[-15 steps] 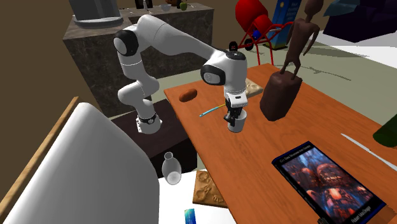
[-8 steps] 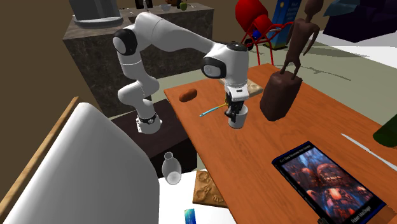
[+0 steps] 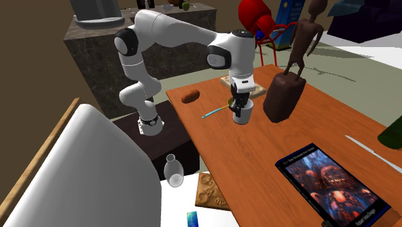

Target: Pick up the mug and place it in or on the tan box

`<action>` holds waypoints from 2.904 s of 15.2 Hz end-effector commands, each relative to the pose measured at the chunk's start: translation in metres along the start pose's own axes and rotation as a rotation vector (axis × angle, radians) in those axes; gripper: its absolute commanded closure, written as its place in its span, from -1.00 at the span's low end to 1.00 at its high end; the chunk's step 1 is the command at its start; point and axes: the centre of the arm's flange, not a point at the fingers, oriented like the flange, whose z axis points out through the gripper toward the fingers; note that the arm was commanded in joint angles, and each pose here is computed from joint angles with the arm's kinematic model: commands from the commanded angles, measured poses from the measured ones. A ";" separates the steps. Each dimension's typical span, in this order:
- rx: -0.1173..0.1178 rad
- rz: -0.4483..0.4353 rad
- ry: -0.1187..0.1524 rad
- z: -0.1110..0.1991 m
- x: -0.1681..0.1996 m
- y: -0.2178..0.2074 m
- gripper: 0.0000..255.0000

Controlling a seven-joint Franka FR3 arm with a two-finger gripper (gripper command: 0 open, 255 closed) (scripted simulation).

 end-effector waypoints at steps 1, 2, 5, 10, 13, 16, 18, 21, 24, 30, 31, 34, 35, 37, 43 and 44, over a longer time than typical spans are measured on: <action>0.000 0.000 0.000 -0.011 0.001 0.001 1.00; 0.000 0.000 0.000 -0.016 0.001 0.000 1.00; 0.000 0.000 0.000 -0.032 0.003 -0.001 1.00; 0.000 0.000 0.000 -0.048 -0.002 -0.013 1.00; 0.000 0.000 0.000 -0.050 -0.020 -0.048 1.00; 0.000 0.000 0.000 -0.052 -0.039 -0.083 1.00; 0.000 0.000 0.000 -0.053 -0.052 -0.106 1.00; 0.000 0.000 0.000 -0.055 -0.070 -0.141 1.00; 0.000 0.000 0.000 -0.057 -0.089 -0.176 1.00; 0.000 0.000 0.000 -0.061 -0.126 -0.246 1.00; 0.000 0.000 0.000 -0.062 -0.133 -0.257 1.00; 0.000 0.000 0.000 -0.064 -0.151 -0.292 1.00; 0.000 0.000 0.000 -0.064 -0.158 -0.304 1.00; 0.000 0.000 0.000 -0.066 -0.170 -0.327 1.00; 0.000 0.000 0.000 -0.052 -0.195 -0.369 1.00; 0.000 0.000 0.000 -0.047 -0.196 -0.369 1.00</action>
